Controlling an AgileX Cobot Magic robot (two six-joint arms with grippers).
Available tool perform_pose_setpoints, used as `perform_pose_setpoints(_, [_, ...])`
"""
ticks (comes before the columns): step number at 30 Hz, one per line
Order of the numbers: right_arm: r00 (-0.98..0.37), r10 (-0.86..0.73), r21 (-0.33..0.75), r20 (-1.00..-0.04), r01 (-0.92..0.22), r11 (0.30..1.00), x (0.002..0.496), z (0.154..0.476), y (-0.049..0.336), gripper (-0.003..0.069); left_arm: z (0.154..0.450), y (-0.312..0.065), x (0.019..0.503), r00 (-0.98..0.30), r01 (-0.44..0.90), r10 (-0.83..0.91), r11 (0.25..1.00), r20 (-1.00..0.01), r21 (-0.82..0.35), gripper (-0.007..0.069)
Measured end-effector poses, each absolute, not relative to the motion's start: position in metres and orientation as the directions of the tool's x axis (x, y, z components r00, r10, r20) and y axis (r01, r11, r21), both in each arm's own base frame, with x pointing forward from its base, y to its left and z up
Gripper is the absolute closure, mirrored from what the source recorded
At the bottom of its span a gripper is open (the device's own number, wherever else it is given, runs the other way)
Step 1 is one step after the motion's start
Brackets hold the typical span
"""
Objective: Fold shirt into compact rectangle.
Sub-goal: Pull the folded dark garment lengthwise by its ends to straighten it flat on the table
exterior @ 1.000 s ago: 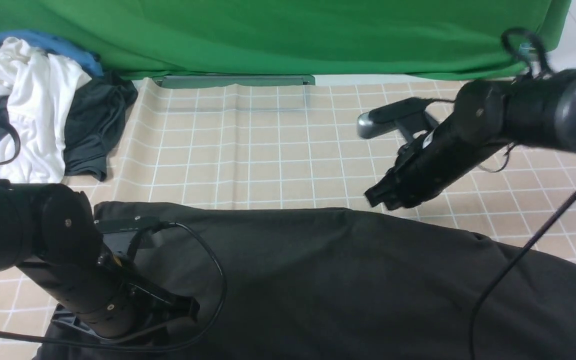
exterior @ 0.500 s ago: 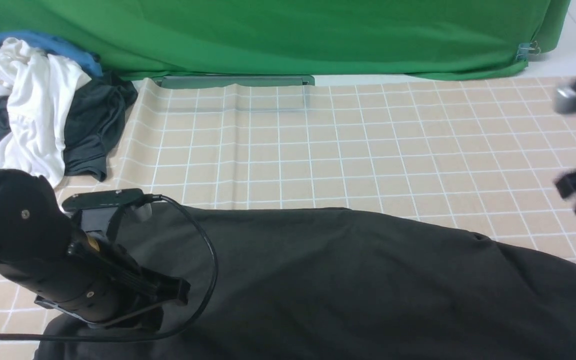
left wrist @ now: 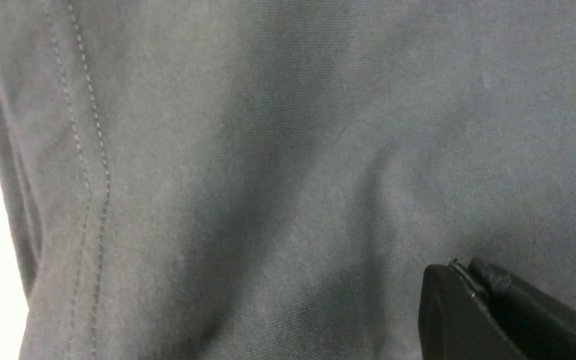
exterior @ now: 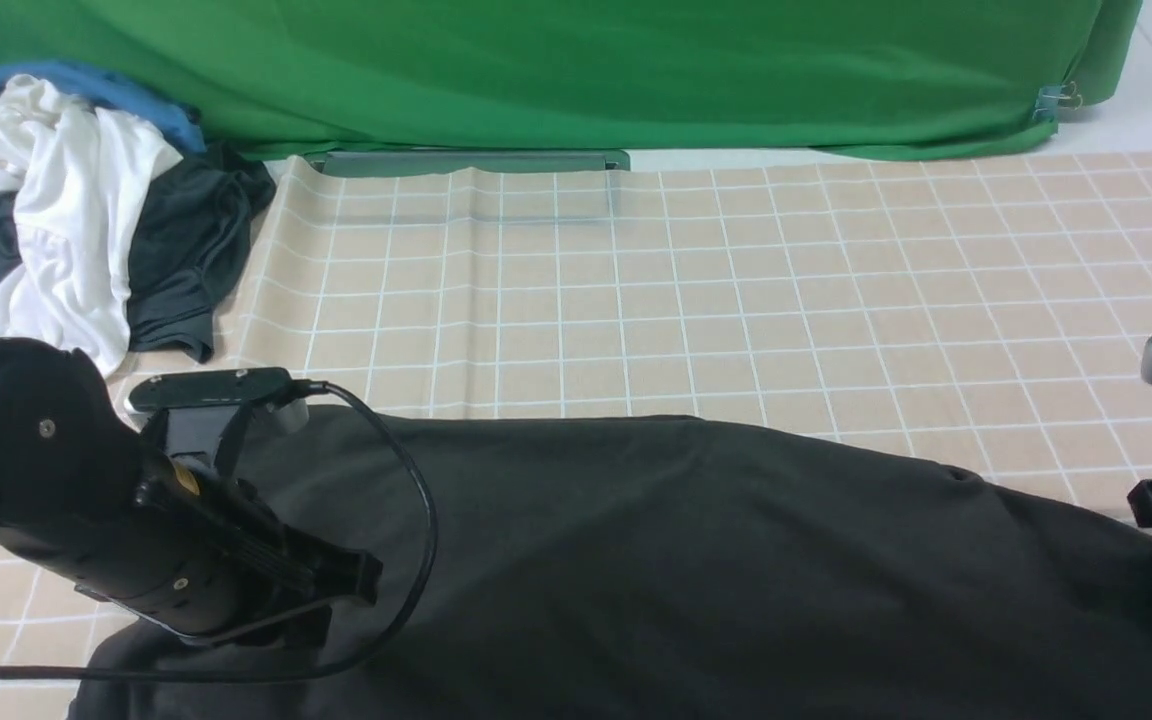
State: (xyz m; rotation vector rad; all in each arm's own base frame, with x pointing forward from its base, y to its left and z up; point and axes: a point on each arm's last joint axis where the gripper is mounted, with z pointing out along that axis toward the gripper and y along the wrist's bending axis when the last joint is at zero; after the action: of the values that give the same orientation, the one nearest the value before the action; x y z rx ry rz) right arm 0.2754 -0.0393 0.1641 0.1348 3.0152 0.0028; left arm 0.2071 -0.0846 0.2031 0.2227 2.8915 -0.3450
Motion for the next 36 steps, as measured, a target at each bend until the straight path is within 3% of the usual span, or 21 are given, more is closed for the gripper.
perform_pose_setpoints(2, [-0.989,0.08,0.006,-0.128,0.08,0.997,0.276,0.163,-0.039,0.0494,0.203,-0.085,0.207,-0.963,0.179,0.127,0.96,-0.236,-0.213,0.0607])
perform_pose_setpoints(4, [-0.985,0.075,0.0,-0.155,0.076,0.997,0.276,0.169,-0.04,0.0568,0.203,-0.085,0.207,-0.963,0.179,0.127,0.96,-0.236,-0.214,0.0607])
perform_pose_setpoints(12, [-0.959,0.034,-0.097,-0.283,0.063,0.993,0.269,0.203,-0.047,0.0569,0.203,-0.085,0.207,-0.963,0.179,0.127,0.96,-0.236,-0.214,0.0607])
perform_pose_setpoints(17, [-0.973,0.032,-0.113,-0.23,0.06,0.992,0.268,0.197,-0.049,0.0568,0.203,-0.085,0.207,-0.963,0.181,0.13,0.96,-0.235,-0.213,0.0607])
perform_pose_setpoints(31, [-0.979,0.091,-0.205,-0.183,0.128,0.97,0.265,0.191,-0.059,0.0487,0.203,-0.085,0.206,-0.965,0.182,0.132,0.96,-0.228,-0.213,0.0607])
perform_pose_setpoints(36, [-0.967,0.149,-0.161,-0.208,0.184,0.97,0.268,0.197,-0.056,0.0263,0.203,-0.085,0.206,-0.965,0.181,0.131,0.96,-0.229,-0.214,0.0607])
